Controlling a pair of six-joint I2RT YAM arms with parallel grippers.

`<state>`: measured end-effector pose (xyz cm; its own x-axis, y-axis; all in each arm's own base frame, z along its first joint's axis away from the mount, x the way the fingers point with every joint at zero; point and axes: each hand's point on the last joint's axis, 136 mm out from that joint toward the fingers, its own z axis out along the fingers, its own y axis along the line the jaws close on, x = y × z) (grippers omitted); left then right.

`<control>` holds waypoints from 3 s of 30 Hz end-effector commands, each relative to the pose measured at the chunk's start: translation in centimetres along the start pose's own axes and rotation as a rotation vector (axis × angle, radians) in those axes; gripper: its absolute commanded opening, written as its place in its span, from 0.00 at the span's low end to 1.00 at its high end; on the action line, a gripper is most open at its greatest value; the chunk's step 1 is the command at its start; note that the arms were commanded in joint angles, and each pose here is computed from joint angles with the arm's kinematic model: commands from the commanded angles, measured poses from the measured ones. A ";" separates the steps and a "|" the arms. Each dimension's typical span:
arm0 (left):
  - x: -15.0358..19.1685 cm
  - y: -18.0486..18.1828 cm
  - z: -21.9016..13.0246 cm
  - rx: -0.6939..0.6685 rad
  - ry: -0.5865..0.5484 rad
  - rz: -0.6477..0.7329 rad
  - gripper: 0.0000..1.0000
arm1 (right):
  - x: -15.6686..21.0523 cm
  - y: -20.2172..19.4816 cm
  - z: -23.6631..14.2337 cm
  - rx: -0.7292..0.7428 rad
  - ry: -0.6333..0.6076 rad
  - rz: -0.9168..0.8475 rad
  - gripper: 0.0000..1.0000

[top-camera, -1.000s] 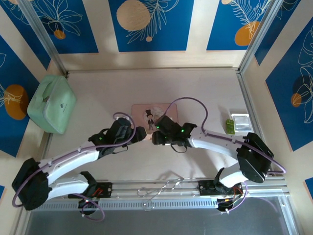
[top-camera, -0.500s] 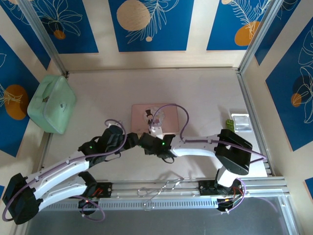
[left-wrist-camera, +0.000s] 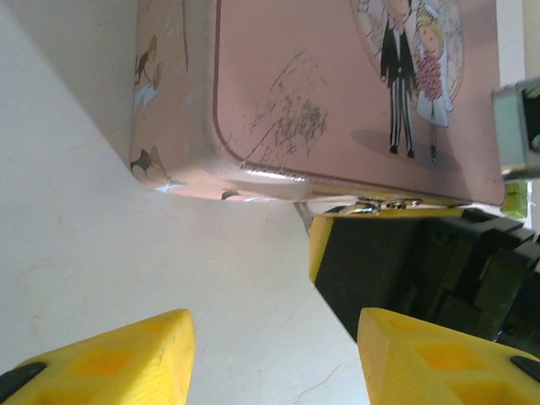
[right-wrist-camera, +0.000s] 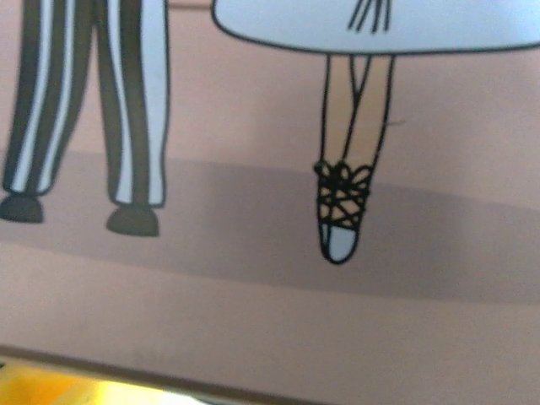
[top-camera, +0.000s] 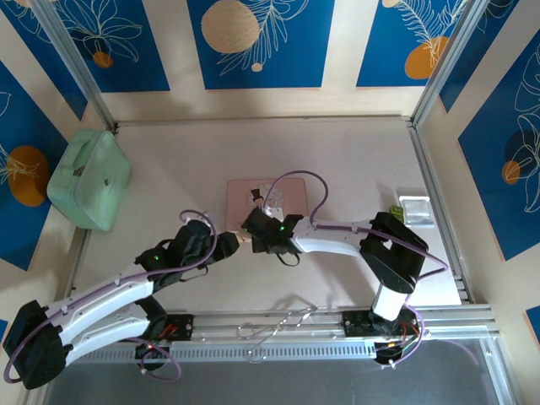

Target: Unlock the padlock with the key

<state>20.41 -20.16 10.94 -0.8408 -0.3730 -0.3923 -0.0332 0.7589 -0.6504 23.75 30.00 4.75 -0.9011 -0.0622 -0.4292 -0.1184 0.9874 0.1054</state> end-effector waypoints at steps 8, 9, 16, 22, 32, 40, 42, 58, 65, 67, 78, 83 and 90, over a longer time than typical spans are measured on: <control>0.7 0.0 0.1 0.050 0.007 -0.013 0.54 | -0.3 0.6 0.3 0.039 0.018 0.015 0.59; 0.7 0.1 0.1 0.046 0.006 -0.009 0.53 | -0.3 0.5 0.2 0.045 0.015 0.015 0.58; 0.7 0.7 -0.1 0.049 -0.013 -0.004 0.54 | -0.2 0.2 0.5 0.049 0.018 0.017 0.53; 1.0 0.6 0.0 0.067 -0.005 0.008 0.54 | -0.5 0.9 0.6 0.021 0.013 0.022 0.51; 1.4 1.3 0.3 0.064 -0.006 0.002 0.54 | -0.6 0.8 0.9 0.065 0.014 0.008 0.43; 1.6 1.5 0.7 0.069 -0.001 -0.004 0.54 | -0.3 0.6 0.7 0.081 0.025 0.004 0.31; 1.7 1.4 0.8 0.072 0.001 -0.004 0.54 | 0.1 0.6 0.7 0.072 0.047 0.007 0.28; 1.5 0.6 1.1 0.134 -0.059 0.075 0.53 | 2.1 2.4 0.2 -0.024 0.304 0.021 0.16; 2.4 0.8 1.9 0.165 -0.106 0.110 0.48 | 2.3 1.6 0.1 -0.024 0.394 0.059 0.14; 2.7 0.0 2.2 0.187 -0.107 0.134 0.46 | 2.2 1.5 -0.1 -0.036 0.413 0.068 0.14; 4.5 -3.1 5.2 0.275 -0.071 0.217 0.37 | 2.1 2.0 -0.8 -0.089 0.477 0.082 0.13; 5.0 -3.6 6.5 0.284 -0.054 0.234 0.36 | 2.3 1.9 -0.5 -0.089 0.492 0.087 0.13; 4.8 -2.8 7.6 0.260 -0.067 0.220 0.39 | 2.5 1.9 -0.2 -0.098 0.505 0.105 0.13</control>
<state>19.74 -27.06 4.46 -0.8007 -0.2317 -0.5524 0.2570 0.7000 -0.6662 22.66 31.38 4.80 -0.9990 -0.0334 -0.0293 -0.0385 0.9802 0.1943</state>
